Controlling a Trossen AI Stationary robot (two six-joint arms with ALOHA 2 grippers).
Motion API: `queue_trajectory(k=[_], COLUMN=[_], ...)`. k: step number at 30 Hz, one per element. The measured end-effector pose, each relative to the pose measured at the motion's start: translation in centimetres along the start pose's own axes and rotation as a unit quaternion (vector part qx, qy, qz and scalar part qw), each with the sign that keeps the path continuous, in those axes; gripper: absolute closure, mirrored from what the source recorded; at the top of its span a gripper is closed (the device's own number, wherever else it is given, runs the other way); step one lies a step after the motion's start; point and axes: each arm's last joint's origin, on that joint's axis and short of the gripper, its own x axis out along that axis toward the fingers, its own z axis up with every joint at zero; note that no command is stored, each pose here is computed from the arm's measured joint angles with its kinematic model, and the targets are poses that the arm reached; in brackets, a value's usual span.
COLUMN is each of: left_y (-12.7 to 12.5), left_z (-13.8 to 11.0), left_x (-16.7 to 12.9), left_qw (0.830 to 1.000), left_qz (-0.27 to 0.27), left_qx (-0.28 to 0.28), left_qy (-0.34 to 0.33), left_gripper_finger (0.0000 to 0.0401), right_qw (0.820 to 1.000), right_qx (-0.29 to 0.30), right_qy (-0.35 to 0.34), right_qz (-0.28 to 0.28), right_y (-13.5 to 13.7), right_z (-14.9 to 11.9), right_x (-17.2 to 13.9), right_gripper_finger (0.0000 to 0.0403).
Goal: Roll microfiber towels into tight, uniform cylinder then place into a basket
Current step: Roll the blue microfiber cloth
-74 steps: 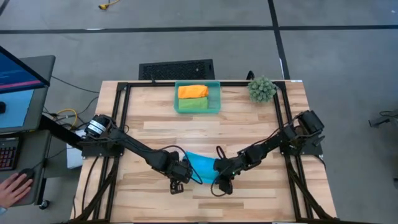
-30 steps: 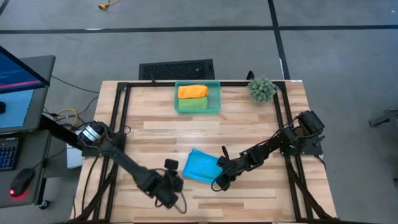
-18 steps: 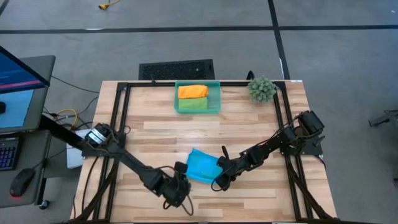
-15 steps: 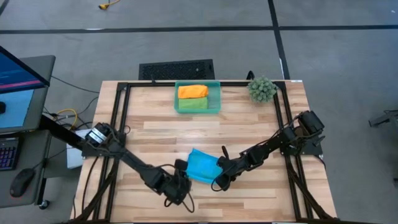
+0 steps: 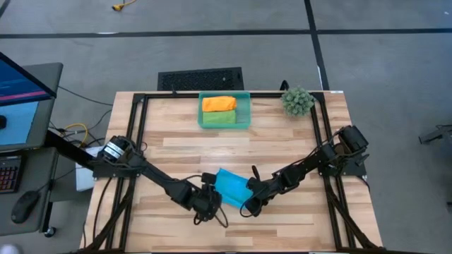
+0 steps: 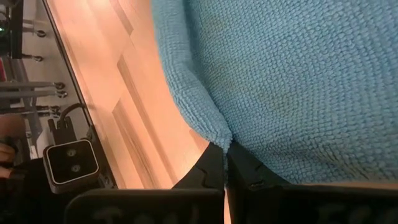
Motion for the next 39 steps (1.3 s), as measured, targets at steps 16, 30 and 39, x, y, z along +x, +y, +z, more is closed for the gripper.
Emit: queue_trajectory(k=[16, 30, 39], left_y=[2.3, 2.2, 2.1], left_z=[-1.8, -2.0, -2.1], left_x=[2.2, 2.4, 2.4], left_qw=[0.995, 0.992, 0.992], left_qz=[-0.093, -0.108, -0.108], left_qx=[-0.035, -0.047, -0.06], left_qy=[0.028, 0.036, 0.038], left_gripper_finger=[0.0292, 0.0292, 0.0292], right_qw=[1.0, 0.991, 0.986], right_qx=[-0.008, -0.11, -0.124], right_qy=[0.001, -0.07, -0.1], right_qz=[0.0, 0.027, -0.042], right_y=[0.2, 3.0, 3.3], right_z=[-0.5, -0.9, -2.2], right_x=[0.1, -3.6, -6.7], right_gripper_finger=[0.0359, 0.0356, 0.0356])
